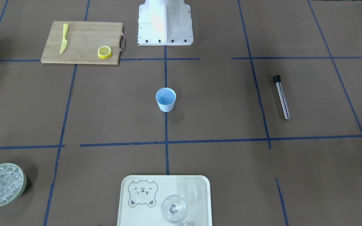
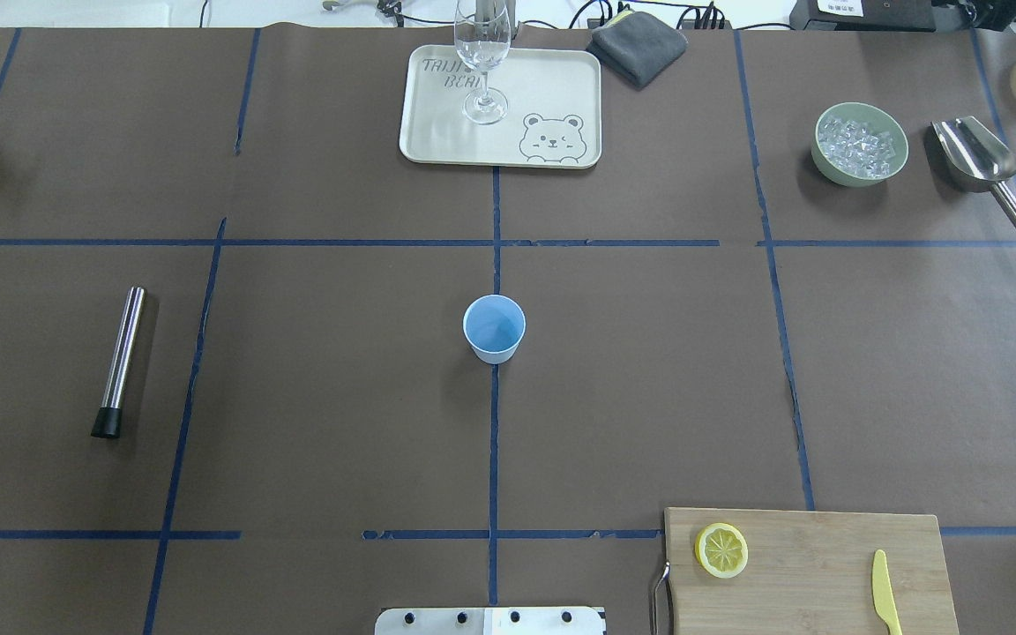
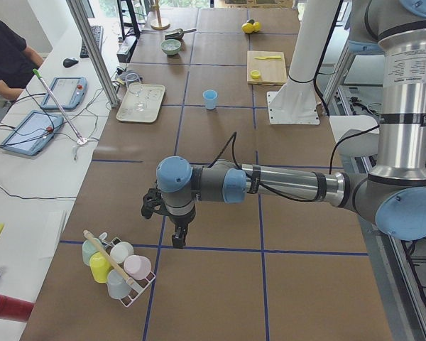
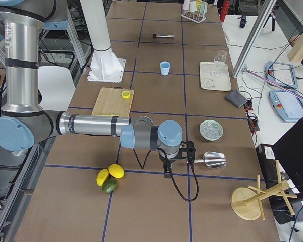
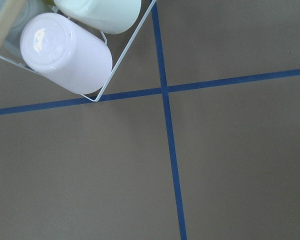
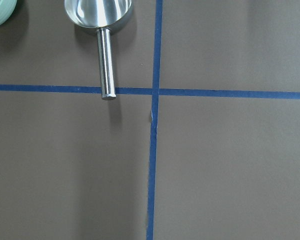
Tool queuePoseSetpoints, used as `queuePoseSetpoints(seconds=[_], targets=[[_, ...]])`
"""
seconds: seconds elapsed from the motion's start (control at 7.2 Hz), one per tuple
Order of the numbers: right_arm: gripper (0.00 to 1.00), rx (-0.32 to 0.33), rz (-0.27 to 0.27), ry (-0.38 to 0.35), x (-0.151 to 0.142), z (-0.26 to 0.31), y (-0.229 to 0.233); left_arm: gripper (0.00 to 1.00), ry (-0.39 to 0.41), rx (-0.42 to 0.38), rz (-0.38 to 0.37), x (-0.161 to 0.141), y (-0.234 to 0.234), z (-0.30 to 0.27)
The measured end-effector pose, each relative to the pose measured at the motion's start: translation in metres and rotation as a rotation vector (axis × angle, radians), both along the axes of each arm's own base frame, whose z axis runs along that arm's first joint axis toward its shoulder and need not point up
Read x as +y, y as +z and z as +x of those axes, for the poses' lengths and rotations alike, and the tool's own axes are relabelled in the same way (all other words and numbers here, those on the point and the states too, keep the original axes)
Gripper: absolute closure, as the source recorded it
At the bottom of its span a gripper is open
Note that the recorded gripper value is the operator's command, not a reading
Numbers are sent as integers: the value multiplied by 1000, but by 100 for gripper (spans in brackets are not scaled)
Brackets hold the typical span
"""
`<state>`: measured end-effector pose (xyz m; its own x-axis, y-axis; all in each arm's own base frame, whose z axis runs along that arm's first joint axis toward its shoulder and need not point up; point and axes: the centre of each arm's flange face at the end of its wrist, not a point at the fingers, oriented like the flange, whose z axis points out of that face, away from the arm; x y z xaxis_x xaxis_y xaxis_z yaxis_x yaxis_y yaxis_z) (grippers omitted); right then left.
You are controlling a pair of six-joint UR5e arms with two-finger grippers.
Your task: Squeeze lemon into cup
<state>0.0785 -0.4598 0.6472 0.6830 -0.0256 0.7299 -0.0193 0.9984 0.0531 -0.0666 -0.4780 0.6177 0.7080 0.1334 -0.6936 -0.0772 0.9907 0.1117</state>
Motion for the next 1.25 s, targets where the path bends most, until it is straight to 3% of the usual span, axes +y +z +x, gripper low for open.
queuePoseSetpoints(seconds=[0.69, 1.25], targets=[[0, 3, 21, 2, -8, 0, -10, 0, 0, 0, 4, -1, -2, 0], [0, -11, 79, 52, -8, -1, -43, 0, -4, 0, 45, -7, -26, 3]])
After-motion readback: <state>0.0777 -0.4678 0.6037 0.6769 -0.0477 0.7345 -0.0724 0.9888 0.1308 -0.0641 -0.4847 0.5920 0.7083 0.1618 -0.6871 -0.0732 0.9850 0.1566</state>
